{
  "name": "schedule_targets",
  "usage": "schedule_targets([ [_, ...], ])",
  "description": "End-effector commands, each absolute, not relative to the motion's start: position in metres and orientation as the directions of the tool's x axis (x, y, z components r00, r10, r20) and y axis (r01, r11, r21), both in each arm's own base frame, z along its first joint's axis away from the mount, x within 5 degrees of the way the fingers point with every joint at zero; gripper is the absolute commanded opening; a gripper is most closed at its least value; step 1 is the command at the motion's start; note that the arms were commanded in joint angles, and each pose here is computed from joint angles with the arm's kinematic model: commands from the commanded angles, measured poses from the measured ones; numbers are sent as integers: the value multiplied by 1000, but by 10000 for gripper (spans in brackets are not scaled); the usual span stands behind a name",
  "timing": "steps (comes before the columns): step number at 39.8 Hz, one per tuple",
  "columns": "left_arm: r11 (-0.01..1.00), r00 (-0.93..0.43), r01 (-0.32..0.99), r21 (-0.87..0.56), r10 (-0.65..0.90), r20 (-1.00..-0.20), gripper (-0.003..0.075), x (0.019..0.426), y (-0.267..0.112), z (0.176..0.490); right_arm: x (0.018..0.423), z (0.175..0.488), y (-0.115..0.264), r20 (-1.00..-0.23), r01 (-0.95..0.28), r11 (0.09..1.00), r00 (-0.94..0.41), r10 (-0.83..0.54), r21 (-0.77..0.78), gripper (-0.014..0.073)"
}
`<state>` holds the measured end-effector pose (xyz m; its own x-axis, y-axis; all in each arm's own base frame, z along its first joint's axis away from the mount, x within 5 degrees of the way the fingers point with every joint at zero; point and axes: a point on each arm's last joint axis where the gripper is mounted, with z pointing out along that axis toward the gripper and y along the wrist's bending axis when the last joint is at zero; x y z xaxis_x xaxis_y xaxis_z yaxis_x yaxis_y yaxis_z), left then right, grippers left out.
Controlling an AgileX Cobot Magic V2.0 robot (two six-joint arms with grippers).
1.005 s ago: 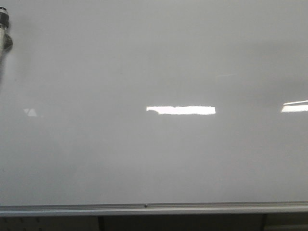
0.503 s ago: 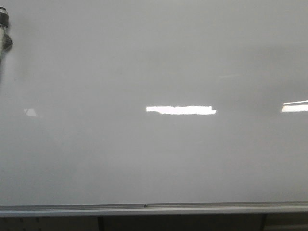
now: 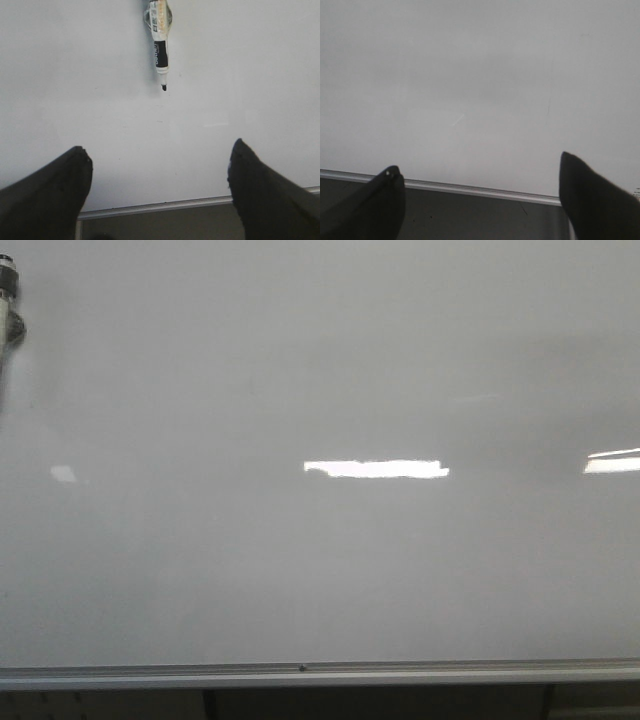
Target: Write number 2 on whiteboard
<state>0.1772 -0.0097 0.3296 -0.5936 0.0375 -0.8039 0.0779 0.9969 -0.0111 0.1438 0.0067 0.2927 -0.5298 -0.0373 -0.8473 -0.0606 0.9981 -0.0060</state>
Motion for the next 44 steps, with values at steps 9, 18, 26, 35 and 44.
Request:
schedule_targets([
  [9, 997, -574, 77, -19, 29, -818, 546, 237, -13, 339, 148, 306, 6, -893, -57, 998, -449, -38, -13, 644],
  [18, 996, -595, 64, -62, -11, -803, 546, 280, -16, 327, 148, 306, 6, -893, -57, 998, -449, -38, -13, 644],
  [26, 995, -600, 49, -82, -36, -799, 546, 310, -18, 311, 148, 306, 6, -893, -57, 998, -449, -38, -13, 644],
  [35, 995, -612, 41, -88, -44, -790, 546, 333, -18, 298, 148, 306, 6, -894, -57, 998, -447, -37, -13, 644],
  [44, 996, -586, 34, -85, -49, -809, 511, 347, -18, 291, 148, 306, 6, -895, -57, 998, -445, -37, -13, 644],
])
